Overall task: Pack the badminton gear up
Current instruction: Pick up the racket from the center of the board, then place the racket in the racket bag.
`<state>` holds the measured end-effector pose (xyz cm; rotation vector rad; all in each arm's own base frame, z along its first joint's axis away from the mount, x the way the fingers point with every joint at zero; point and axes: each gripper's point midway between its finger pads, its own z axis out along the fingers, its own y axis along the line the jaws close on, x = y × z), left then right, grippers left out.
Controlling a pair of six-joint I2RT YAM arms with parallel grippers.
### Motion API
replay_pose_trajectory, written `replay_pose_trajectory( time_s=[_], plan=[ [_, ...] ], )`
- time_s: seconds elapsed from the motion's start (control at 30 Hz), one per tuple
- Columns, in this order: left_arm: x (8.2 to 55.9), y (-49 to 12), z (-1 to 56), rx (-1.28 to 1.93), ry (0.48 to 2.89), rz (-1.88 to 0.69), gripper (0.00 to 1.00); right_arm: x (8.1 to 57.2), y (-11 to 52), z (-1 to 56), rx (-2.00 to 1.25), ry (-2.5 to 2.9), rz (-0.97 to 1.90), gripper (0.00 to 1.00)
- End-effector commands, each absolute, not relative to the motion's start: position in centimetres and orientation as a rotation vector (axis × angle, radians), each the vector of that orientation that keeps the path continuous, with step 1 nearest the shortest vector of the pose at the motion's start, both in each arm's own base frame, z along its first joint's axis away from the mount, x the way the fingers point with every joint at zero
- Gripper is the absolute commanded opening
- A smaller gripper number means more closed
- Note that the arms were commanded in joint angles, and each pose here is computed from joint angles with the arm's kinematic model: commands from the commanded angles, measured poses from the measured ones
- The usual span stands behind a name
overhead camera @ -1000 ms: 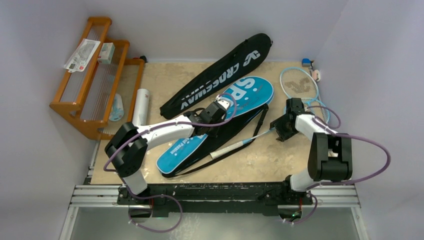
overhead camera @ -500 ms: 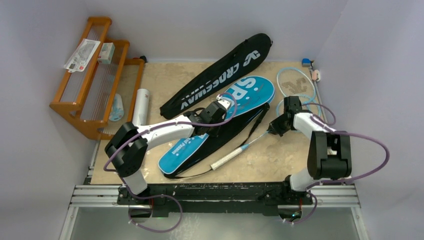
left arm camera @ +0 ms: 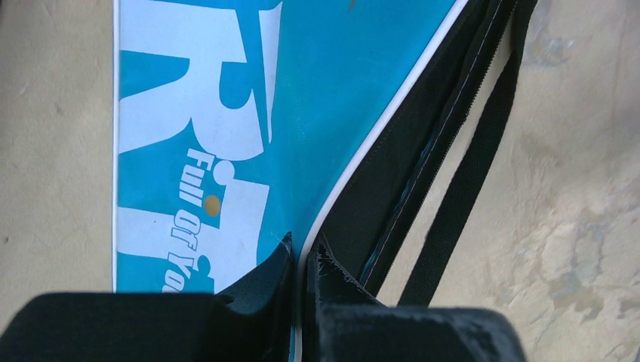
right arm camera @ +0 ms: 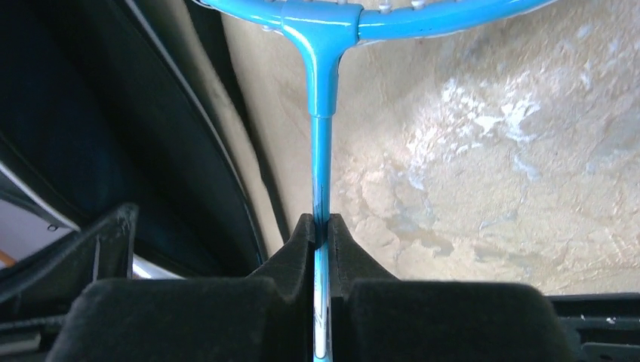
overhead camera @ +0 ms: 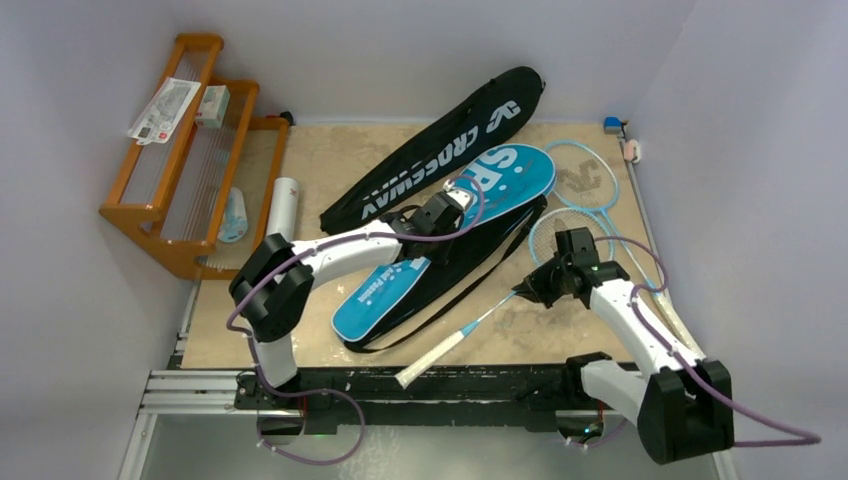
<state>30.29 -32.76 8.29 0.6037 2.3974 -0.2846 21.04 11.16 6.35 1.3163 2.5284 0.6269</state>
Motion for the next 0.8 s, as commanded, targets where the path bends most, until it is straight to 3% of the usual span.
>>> replay_pose_trajectory(
  time_s=[0.0,0.3,0.77],
  plan=[
    [32.8,-34.9,10.9,0.560,2.334,-0.356,0.00,19.8,12.2,8.7,1.312,2.520,0.716,0.00],
    [34.8,-35.9,12.0,0.566,2.328,-0.309,0.00,18.2,12.4,11.1,1.181,2.531,0.701,0.00],
    [35.2,-36.2,12.2,0.592,2.317,-0.289,0.00,17.4,19.6,9.6,0.844,2.771,0.553,0.00]
  ],
)
